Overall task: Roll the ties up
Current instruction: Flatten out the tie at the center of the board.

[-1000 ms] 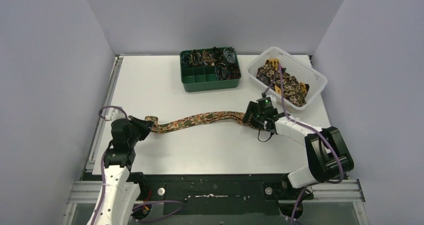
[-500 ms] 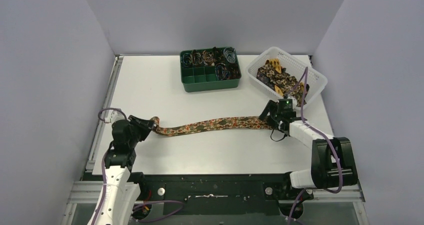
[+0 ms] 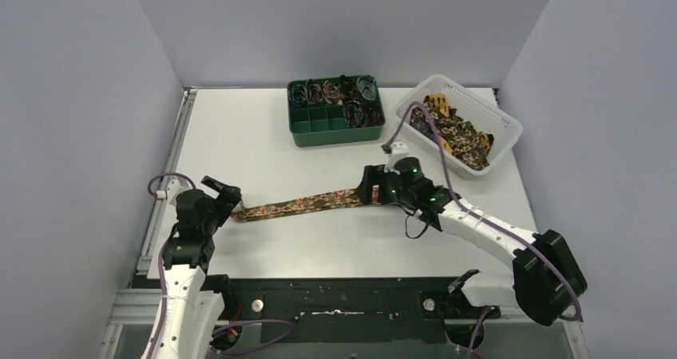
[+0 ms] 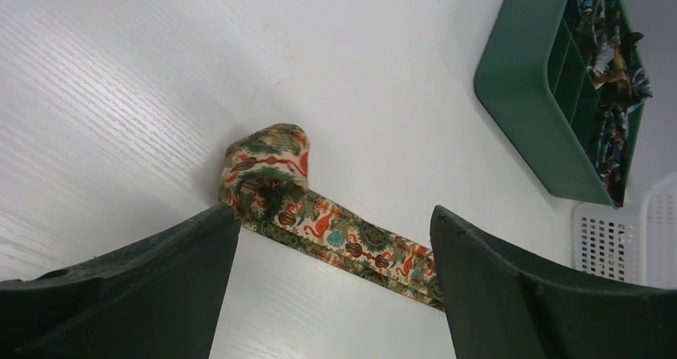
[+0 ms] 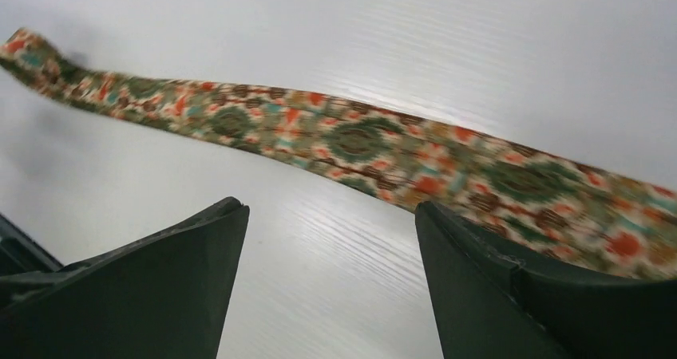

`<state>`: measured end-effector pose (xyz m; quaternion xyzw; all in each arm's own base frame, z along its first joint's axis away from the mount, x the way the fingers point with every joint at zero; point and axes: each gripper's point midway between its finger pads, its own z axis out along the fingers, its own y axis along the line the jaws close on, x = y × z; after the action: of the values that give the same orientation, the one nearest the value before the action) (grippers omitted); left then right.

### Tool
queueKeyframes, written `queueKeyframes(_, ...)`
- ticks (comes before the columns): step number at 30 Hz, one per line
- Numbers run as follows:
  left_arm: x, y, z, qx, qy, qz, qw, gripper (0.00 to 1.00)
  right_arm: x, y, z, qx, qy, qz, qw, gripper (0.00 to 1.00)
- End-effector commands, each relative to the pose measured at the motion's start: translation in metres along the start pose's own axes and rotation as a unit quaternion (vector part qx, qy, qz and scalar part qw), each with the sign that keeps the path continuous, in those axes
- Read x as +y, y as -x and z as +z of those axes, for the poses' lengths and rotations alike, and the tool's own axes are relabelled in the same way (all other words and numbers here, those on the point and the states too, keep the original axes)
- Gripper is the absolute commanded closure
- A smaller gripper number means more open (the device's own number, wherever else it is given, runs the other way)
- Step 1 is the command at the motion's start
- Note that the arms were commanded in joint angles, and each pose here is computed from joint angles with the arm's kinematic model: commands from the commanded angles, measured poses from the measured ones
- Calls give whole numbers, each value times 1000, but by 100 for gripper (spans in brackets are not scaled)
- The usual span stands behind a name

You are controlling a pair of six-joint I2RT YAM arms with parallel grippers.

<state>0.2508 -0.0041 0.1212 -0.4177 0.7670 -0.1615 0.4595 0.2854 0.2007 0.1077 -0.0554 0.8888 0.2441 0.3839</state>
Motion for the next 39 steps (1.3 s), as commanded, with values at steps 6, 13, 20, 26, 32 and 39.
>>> queueKeyframes(6,14,2,3,0,33,59,998,15,108,12,69,-37,74,-201,976,22)
queueKeyframes(13,47,0,7,-17,107,44,993,15,101,-2,99,39,33,-246,968,20)
queueKeyframes(20,49,-19,29,-11,66,31,997,24,101,-30,95,88,79,-246,962,22)
queueKeyframes(26,74,-21,34,-18,114,37,993,33,69,-30,88,97,68,-207,971,23)
queueKeyframes(32,67,-14,38,-31,98,42,994,32,48,-31,88,116,64,-193,972,23)
queueKeyframes(39,70,-12,39,-35,102,60,992,27,48,-35,87,125,67,-188,972,23)
